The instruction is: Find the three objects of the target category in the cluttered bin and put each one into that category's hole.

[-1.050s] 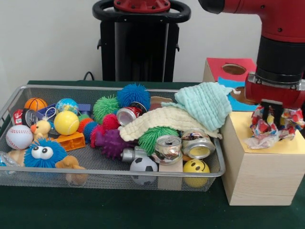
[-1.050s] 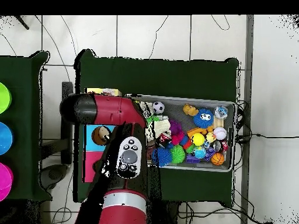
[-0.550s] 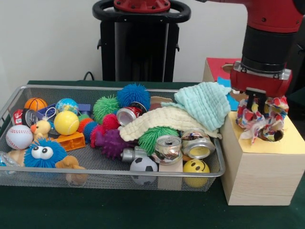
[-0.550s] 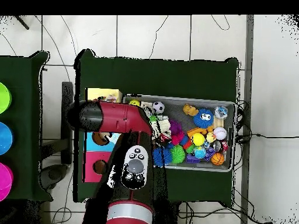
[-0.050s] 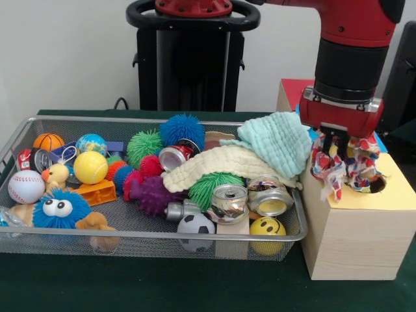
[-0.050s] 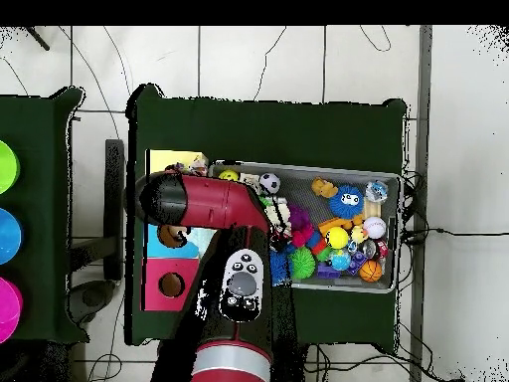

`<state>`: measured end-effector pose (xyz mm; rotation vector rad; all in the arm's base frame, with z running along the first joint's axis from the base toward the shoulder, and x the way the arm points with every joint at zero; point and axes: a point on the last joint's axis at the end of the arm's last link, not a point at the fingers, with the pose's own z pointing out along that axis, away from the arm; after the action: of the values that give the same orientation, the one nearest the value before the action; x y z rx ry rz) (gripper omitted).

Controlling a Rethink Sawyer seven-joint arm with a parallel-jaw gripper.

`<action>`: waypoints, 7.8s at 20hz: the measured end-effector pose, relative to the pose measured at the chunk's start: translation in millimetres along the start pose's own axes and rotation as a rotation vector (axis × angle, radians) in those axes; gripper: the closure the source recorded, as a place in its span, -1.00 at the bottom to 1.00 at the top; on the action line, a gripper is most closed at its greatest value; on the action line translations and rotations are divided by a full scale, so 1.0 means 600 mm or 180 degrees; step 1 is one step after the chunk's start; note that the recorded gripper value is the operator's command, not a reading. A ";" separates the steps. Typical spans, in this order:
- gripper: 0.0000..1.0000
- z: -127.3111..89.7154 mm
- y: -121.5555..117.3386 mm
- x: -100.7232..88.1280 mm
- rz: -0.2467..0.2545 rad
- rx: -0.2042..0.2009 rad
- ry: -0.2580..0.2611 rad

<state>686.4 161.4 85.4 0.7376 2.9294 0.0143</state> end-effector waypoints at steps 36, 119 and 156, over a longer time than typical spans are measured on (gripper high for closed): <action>1.00 0.029 0.060 0.045 0.0068 -0.0189 0.0021; -1.00 0.110 0.059 0.035 -0.0288 -0.0096 -0.0743; -1.00 0.018 0.056 0.031 -0.0237 -0.0039 -0.0318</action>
<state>687.3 199.9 73.6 0.6088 2.8566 -0.0108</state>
